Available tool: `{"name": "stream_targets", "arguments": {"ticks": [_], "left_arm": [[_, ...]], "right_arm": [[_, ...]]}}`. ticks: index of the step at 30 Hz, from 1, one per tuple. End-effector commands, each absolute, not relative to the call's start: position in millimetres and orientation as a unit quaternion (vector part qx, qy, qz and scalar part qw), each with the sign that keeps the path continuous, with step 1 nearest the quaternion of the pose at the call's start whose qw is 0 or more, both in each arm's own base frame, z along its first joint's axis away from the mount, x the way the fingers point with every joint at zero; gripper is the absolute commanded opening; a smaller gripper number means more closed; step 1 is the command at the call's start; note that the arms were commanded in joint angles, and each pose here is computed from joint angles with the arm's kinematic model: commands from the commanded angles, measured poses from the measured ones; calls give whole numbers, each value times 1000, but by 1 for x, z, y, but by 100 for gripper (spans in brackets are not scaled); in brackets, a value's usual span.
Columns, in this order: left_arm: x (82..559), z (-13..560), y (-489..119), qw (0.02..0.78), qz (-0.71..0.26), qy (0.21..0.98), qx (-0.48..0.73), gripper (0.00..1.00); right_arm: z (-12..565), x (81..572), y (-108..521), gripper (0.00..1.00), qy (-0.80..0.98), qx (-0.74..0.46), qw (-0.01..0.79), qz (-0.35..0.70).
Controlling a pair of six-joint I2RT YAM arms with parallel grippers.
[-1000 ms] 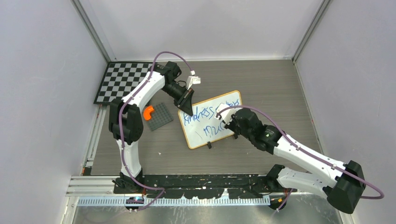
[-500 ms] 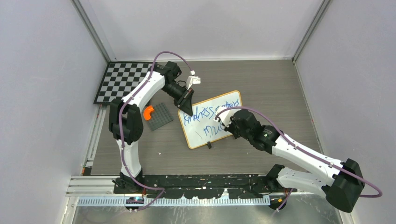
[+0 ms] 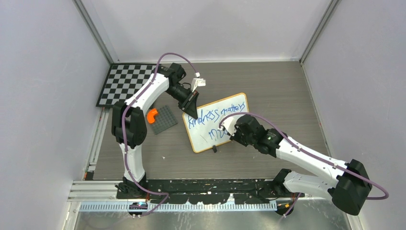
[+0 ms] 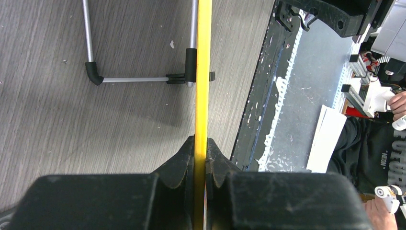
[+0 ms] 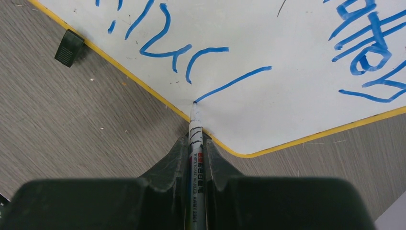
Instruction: Write a sentence on the whiteboard
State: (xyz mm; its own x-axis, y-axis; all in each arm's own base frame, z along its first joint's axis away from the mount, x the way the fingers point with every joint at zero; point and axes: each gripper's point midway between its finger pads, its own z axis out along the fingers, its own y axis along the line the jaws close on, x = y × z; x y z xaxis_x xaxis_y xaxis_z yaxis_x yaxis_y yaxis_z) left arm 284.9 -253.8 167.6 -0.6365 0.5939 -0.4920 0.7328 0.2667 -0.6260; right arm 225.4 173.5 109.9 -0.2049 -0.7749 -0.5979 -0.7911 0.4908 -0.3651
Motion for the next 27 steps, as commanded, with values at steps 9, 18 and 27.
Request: {"name": "stream_targets", "arguments": {"ticks": [9,18,27], "left_arm": [[287,178,-253,86,-437,792,418,0],[287,179,-252,88,-435,792,419,0],[287,177,-254,85,-438,792,417,0]], "right_arm": [[172,260,178,0,755,-439,487,-6],[157,257,158,0,767,-443,464,-35],[120,238,159,0,782,-474,404,-8]]}}
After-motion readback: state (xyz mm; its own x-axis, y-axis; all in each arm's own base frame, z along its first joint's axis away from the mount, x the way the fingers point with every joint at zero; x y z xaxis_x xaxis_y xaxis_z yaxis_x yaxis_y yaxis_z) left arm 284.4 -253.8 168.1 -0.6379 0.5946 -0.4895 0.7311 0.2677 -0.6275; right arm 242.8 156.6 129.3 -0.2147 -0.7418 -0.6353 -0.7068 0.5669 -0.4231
